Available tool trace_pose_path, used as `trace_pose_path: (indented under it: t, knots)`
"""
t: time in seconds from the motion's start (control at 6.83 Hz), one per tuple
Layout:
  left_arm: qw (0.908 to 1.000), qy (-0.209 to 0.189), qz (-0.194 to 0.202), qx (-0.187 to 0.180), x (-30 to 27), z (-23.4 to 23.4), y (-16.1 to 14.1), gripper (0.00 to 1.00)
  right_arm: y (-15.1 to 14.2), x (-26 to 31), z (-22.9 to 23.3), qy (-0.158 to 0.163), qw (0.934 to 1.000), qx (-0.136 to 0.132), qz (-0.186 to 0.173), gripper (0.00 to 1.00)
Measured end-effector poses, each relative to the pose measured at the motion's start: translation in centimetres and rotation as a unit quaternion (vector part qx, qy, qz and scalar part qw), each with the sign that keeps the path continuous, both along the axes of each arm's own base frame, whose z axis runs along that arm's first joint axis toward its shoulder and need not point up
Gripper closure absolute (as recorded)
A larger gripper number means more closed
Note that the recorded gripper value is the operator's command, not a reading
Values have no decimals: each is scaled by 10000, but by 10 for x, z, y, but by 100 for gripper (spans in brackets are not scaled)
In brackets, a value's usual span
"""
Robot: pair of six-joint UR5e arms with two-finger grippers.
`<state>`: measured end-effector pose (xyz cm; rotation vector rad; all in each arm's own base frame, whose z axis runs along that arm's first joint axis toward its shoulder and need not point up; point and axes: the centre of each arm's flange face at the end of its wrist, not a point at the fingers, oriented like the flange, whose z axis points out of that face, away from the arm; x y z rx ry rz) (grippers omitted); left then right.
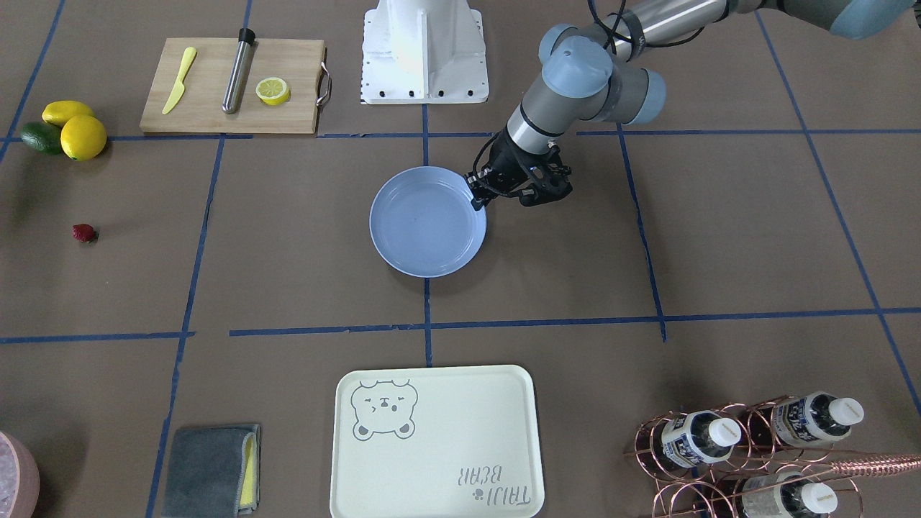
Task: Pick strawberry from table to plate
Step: 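Slide the light blue plate with the left gripper toward the table center, then release the plate and raise the left gripper while the right gripper approaches the strawberry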
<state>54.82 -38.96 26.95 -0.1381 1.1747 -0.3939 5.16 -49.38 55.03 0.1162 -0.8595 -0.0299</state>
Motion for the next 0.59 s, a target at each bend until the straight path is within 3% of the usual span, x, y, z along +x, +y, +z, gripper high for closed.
trace_pose_path:
  t: [0.15, 0.29, 0.44, 0.59]
  knots:
    - [10000, 63, -4, 51, 10, 6, 5, 21, 0, 0, 0, -4, 10000, -4, 0, 0]
    - [9999, 106, -26, 80, 10, 7, 3, 15, 0, -1, -1, -20, 10000, -5, -4, 0]
    - [9998, 132, -99, 101, -3, 7, -9, 0, 0, -3, -1, -41, 10000, -3, -22, 0]
    - [9997, 143, -140, 128, -26, 10, -27, 0, -1, -6, -2, -54, 10000, 5, -58, 0]
